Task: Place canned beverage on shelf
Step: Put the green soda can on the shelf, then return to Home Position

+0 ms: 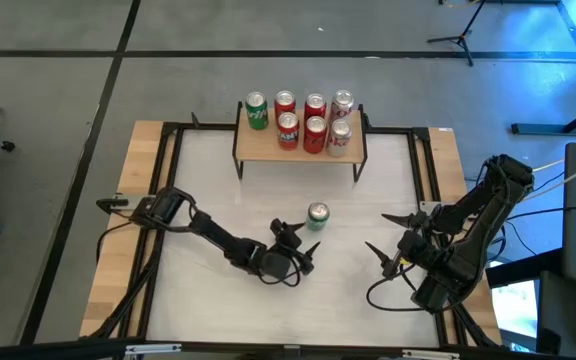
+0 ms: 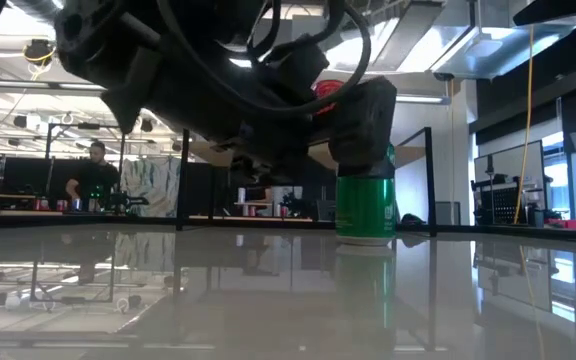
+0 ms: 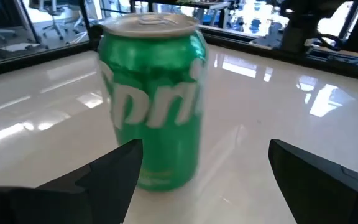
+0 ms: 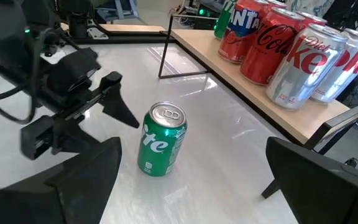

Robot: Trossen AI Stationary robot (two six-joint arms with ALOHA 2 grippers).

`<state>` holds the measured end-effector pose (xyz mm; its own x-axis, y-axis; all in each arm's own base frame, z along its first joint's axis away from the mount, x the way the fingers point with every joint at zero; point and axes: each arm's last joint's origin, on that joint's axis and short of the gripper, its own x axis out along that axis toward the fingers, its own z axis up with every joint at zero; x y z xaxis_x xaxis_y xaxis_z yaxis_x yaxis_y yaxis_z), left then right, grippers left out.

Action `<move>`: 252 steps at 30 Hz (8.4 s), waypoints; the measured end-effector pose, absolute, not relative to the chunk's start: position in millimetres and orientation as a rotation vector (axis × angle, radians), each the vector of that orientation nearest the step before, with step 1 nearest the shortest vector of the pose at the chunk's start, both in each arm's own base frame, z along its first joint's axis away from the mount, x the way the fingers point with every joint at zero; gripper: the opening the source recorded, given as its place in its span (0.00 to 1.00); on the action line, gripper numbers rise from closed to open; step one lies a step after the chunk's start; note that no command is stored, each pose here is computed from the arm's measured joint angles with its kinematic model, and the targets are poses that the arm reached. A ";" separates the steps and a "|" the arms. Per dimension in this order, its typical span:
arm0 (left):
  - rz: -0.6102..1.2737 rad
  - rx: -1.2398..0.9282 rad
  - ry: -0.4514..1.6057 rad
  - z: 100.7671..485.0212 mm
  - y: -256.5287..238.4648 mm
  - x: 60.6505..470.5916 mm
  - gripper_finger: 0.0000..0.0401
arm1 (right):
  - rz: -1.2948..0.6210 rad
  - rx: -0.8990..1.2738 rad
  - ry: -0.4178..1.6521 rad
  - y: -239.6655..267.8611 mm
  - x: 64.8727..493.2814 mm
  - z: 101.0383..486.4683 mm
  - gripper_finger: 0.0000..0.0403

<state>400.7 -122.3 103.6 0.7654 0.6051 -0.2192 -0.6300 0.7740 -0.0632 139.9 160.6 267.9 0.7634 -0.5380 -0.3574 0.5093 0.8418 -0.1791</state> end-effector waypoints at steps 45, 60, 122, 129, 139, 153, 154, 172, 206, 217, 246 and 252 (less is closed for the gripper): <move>0.595 -0.046 0.224 113.2 -50.3 424.2 0.70 | -0.568 -0.095 0.400 160.4 140.0 268.4 0.99; 0.433 0.028 0.335 205.7 -78.6 388.5 0.70 | -0.568 -0.093 0.400 160.6 140.1 268.2 0.99; 0.082 0.018 0.224 282.9 175.3 197.8 0.73 | -0.843 -0.153 0.400 113.1 181.8 269.9 0.99; 0.131 0.030 0.232 268.3 174.8 195.9 0.73 | -0.844 -0.160 0.389 113.0 181.9 270.2 0.99; 0.131 -0.004 0.223 250.4 187.2 206.8 0.73 | -0.840 -0.166 0.384 113.8 182.8 270.3 0.99; 0.148 -0.039 0.208 248.6 190.2 209.5 0.77 | -0.840 -0.165 0.387 113.7 182.8 270.3 0.99; 0.150 -0.039 0.208 248.6 190.3 209.5 0.78 | -0.840 -0.165 0.387 113.8 182.8 270.3 0.99; 0.219 -0.065 0.154 258.1 189.3 209.0 0.83 | -0.840 -0.162 0.386 113.9 183.0 270.2 0.99; 0.301 0.061 -0.108 368.2 129.5 173.3 0.77 | -0.829 -0.124 0.444 114.5 182.8 268.5 0.99; 0.274 -0.040 0.253 347.1 57.7 150.7 0.48 | -0.779 0.013 0.542 117.9 194.5 265.2 0.99; 0.050 -0.053 0.263 220.3 -23.7 135.4 0.00 | -0.280 -0.133 0.597 76.4 192.2 255.4 0.07; -0.065 -0.028 0.153 198.3 -20.9 137.8 0.00 | 0.024 -0.067 0.334 57.5 160.1 244.5 0.01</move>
